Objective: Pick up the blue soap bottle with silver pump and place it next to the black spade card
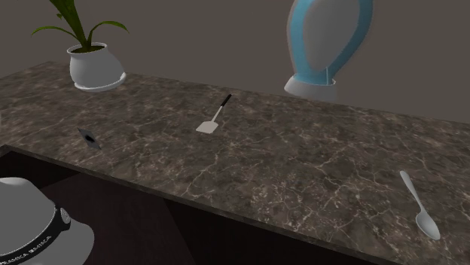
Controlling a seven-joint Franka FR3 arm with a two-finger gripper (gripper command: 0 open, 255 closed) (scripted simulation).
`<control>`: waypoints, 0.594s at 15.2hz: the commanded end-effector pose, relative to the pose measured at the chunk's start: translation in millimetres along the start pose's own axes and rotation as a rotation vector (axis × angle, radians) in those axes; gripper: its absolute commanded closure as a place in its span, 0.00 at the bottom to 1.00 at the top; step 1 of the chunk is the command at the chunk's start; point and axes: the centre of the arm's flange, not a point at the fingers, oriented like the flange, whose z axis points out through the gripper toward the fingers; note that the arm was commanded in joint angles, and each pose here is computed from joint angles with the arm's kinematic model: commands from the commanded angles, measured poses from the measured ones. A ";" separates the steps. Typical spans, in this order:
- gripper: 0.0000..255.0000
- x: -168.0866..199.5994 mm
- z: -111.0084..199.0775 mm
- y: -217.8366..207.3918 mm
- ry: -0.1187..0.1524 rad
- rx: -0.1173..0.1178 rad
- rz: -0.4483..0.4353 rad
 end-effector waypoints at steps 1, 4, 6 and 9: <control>1.00 0.4 -10.8 -0.9 0.000 0.000 0.000; 1.00 1.4 -26.6 -1.1 0.000 0.000 0.000; 1.00 2.0 -37.1 -1.2 0.000 0.000 0.000; 1.00 3.1 -52.9 -1.4 0.000 0.000 0.000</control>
